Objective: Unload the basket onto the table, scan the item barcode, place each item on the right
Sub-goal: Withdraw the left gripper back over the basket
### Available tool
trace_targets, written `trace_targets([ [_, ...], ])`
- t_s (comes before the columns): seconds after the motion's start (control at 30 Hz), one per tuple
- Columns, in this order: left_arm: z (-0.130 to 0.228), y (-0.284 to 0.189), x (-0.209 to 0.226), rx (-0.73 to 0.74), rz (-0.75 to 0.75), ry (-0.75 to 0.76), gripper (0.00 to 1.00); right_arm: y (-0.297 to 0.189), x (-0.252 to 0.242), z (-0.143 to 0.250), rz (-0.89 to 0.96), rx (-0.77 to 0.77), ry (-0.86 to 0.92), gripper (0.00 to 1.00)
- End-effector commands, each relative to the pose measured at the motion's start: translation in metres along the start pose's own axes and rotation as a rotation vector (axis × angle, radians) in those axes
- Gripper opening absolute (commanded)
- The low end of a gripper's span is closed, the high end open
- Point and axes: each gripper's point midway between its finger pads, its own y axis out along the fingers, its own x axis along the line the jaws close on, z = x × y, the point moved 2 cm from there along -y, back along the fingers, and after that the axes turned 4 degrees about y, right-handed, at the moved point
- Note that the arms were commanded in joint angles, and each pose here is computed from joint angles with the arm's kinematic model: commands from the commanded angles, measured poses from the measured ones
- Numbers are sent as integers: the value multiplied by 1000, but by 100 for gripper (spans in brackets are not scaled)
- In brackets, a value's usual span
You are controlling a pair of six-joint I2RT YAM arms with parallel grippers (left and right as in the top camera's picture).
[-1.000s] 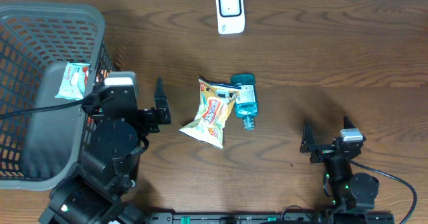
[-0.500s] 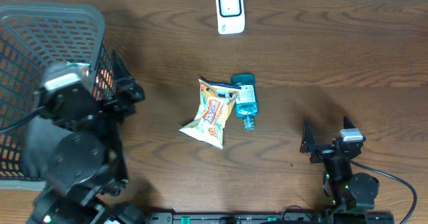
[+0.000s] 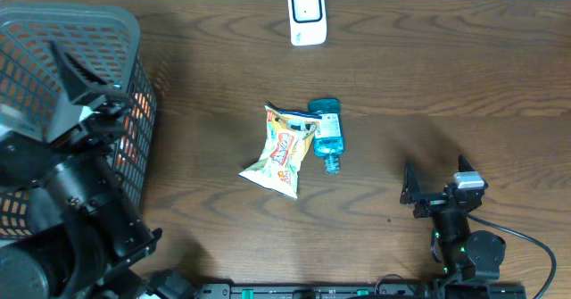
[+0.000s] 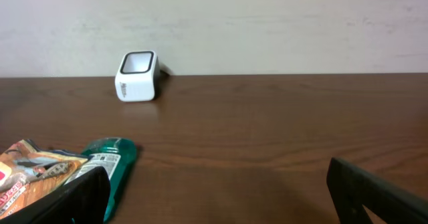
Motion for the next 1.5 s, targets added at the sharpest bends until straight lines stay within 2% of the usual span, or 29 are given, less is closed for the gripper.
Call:
trace_targets([
  [0.0,-7,0,7,-4,-33,184,98,0,1,1,-2,1,-8,99],
  [0.43,-9,0,5,-13,-24,274,98,0,1,1,-3,1,-8,99],
  [0.8,-12,8,31,-24,-154,304,98,0,1,1,-2,1,-8,99],
  [1.27,-14,4,40,-30,-149,258,98,0,1,1,-2,1,-8,99],
  [1.47,-28,-14,69,-71,-160,134,98,0,1,1,-2,1,-8,99],
])
